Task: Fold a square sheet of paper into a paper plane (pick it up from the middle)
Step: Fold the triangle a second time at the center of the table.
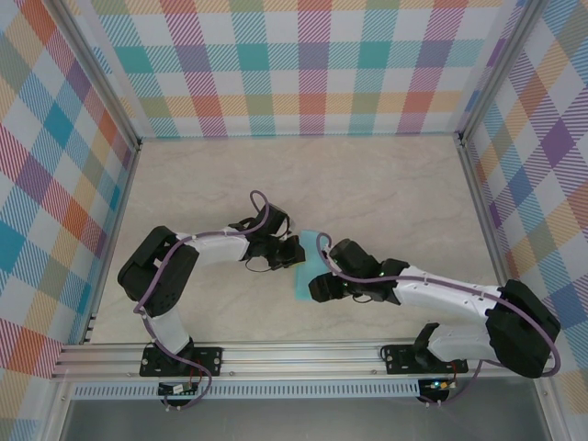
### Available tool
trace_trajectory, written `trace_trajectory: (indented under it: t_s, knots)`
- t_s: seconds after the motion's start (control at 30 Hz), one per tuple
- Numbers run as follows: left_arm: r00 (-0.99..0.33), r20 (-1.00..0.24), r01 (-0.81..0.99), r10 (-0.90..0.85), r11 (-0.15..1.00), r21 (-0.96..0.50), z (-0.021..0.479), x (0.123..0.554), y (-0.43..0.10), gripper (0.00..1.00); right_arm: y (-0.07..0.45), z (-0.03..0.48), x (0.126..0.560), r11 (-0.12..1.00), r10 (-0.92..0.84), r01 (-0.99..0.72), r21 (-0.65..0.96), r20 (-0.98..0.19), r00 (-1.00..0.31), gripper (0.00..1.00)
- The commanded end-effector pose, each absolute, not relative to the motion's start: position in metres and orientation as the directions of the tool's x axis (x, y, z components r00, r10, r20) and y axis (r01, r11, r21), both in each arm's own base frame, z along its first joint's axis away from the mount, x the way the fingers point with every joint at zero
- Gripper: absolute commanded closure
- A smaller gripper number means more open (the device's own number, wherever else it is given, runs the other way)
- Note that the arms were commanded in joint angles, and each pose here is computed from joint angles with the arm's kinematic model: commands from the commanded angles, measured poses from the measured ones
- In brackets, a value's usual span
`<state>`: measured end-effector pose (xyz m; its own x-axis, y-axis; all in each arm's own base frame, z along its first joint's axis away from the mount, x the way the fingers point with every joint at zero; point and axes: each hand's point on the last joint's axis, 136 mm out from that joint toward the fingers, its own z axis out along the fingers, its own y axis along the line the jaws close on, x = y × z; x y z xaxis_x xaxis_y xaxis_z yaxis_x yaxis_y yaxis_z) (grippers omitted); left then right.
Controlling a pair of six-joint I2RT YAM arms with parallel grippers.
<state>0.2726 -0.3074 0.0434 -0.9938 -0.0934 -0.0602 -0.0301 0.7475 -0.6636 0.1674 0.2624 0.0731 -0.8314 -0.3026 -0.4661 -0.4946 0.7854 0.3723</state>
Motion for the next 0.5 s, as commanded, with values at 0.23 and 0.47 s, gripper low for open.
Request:
trace_trajectory:
  t_s: [0.23, 0.47]
  knots:
    - [-0.996, -0.032, -0.040, -0.088, 0.713, -0.700, 0.050, 0.269, -0.315, 0.86, 0.301, 0.092, 0.168, 0.686, -0.461, -0.715, 0.135, -0.679, -0.571, 0.33]
    - [-0.996, -0.027, -0.043, -0.089, 0.707, -0.706, 0.052, 0.270, -0.317, 0.86, 0.317, 0.077, 0.165, 0.662, -0.564, -0.749, 0.003, -0.657, -0.501, 0.33]
